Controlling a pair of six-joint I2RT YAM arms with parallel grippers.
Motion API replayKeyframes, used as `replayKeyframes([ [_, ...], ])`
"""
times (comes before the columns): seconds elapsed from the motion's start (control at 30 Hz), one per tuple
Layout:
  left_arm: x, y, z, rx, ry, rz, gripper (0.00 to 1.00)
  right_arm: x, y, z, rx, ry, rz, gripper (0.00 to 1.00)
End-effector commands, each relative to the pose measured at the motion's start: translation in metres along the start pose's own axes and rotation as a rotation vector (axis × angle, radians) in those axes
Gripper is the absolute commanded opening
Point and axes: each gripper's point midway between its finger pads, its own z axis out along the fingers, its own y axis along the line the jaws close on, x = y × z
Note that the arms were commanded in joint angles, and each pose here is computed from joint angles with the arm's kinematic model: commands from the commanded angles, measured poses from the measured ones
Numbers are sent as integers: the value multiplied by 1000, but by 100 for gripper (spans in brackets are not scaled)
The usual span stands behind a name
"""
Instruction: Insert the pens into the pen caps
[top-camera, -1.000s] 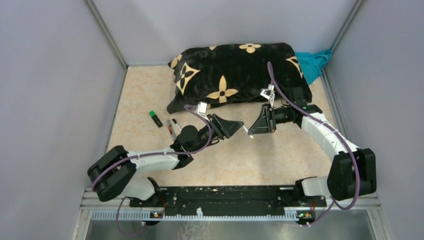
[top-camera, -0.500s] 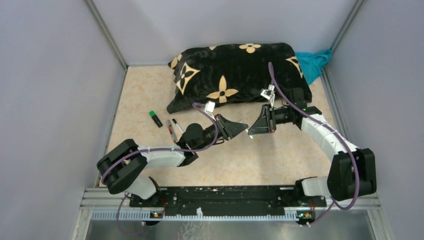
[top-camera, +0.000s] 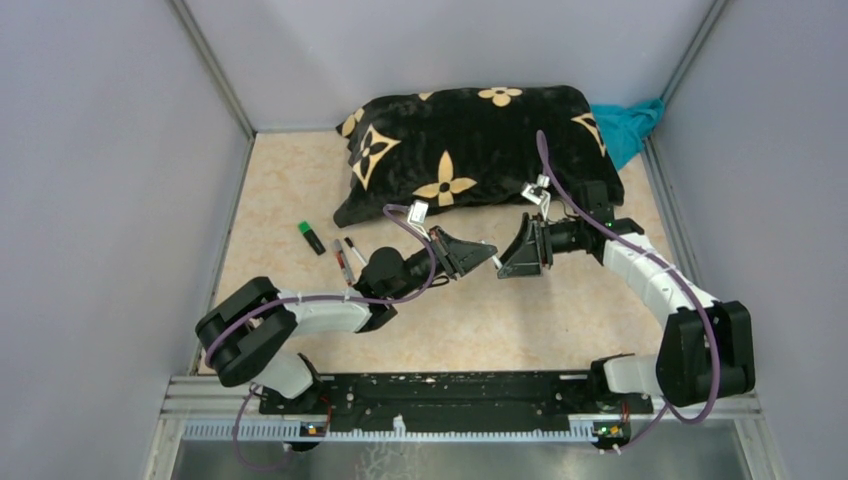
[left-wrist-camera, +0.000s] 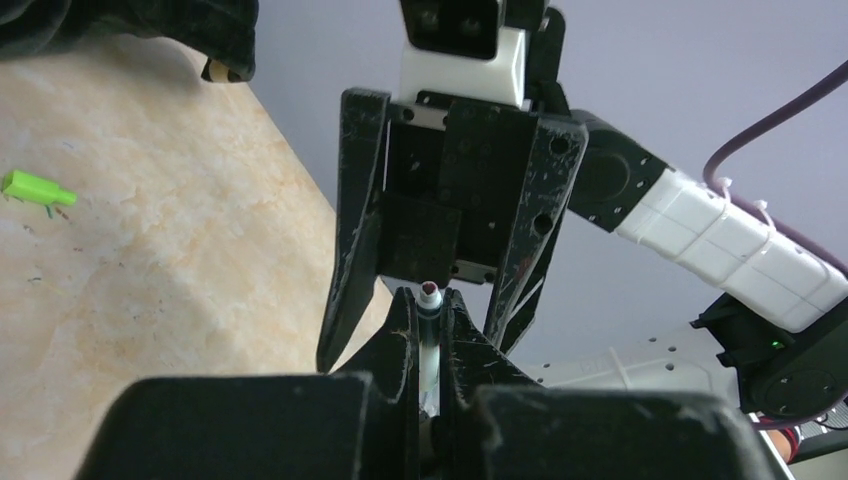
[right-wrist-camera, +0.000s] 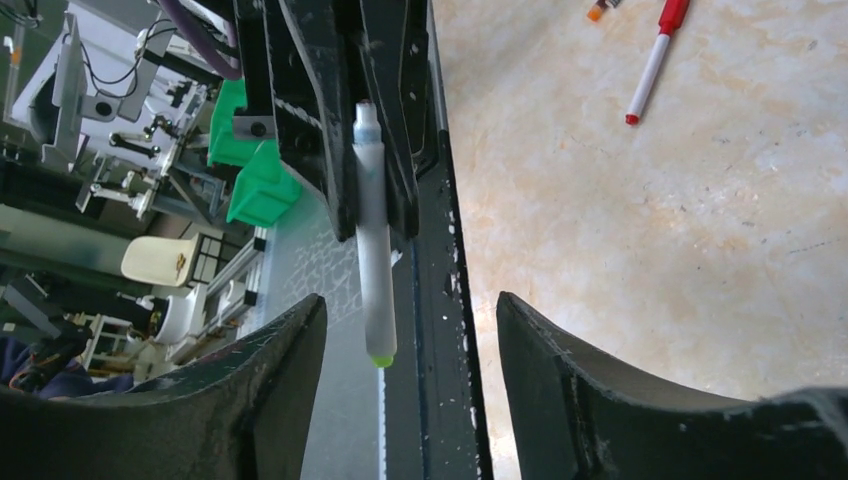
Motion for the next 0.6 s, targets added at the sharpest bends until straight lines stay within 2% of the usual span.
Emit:
replayKeyframes([
  [0.0,-17,-19,1,73,-68,31,0,3,13,-2,-24,-13,-93,63],
  [0.33,-21,-29,13,113,-59,58,0,8,27,-4,-44,-22,-146,67],
  [0.57,-22,-33,11,119,-60,53,0,-3,34,-4,-91,-28,-116,67],
])
